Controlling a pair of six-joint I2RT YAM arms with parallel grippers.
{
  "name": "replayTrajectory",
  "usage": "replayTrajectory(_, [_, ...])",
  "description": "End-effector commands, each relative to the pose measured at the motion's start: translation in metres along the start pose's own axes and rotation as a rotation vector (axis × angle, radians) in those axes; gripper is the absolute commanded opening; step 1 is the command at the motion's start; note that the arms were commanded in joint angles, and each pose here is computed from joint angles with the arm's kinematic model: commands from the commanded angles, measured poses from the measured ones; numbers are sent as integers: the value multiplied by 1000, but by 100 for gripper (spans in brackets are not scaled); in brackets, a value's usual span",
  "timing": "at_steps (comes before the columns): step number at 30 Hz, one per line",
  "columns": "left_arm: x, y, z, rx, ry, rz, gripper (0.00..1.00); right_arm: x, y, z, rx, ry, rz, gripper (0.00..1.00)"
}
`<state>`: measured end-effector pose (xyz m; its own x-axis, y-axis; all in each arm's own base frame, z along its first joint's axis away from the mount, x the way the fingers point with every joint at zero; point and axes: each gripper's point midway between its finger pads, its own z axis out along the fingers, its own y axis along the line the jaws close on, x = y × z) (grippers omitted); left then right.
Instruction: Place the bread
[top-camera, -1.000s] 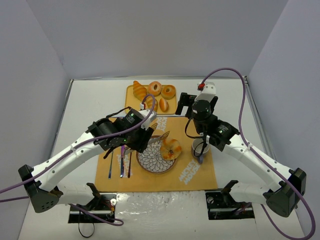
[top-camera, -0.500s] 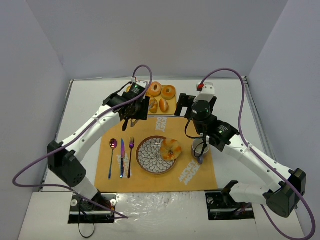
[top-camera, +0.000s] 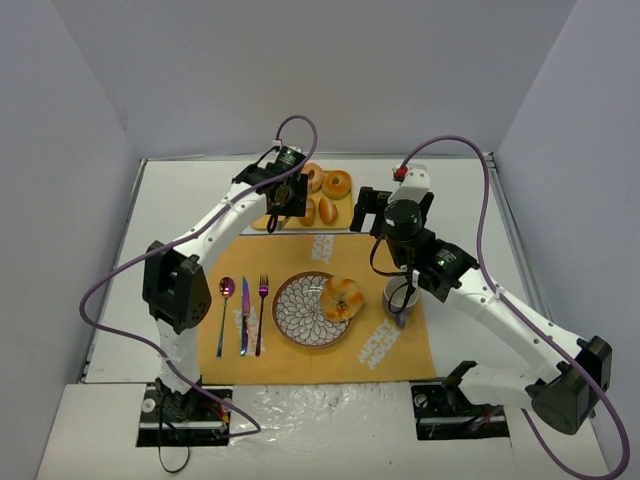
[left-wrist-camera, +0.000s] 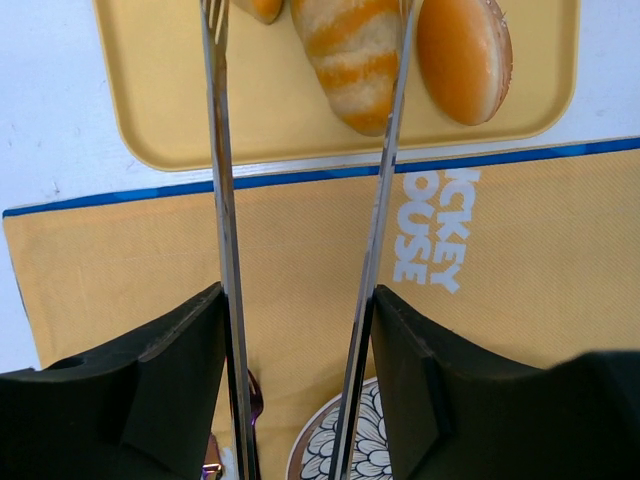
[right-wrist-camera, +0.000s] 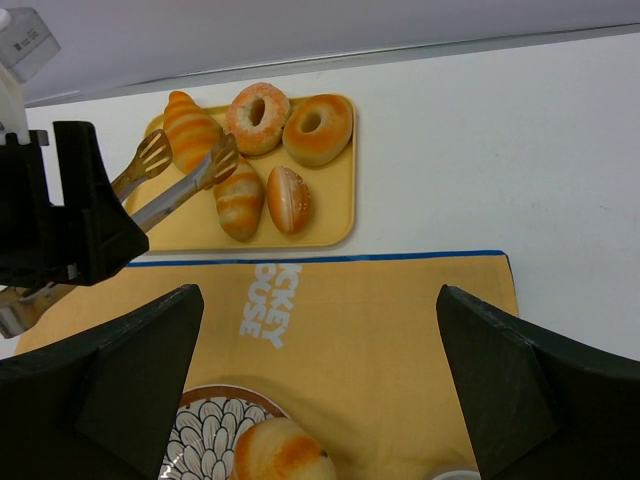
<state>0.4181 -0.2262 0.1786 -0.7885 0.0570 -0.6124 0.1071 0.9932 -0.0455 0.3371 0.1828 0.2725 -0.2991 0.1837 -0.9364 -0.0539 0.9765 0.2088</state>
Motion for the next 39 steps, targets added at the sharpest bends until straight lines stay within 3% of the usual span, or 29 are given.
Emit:
replayTrajectory(1, [-30,-11,-15,47,-88,-32,52,-29,3,-5,-15,-81,46,100])
replayTrajectory(24, [6,-26,17,91,7,-31,51,-24,-3,-9,-5,-73,58,100])
replayTrajectory(35, [22,-25,30,81,46,-30,43,-21,-4,-9,-4,-70,65,100])
replayTrajectory(39, [23,-25,30,82,49,-30,34,-20,-4,-10,-4,-68,67,100])
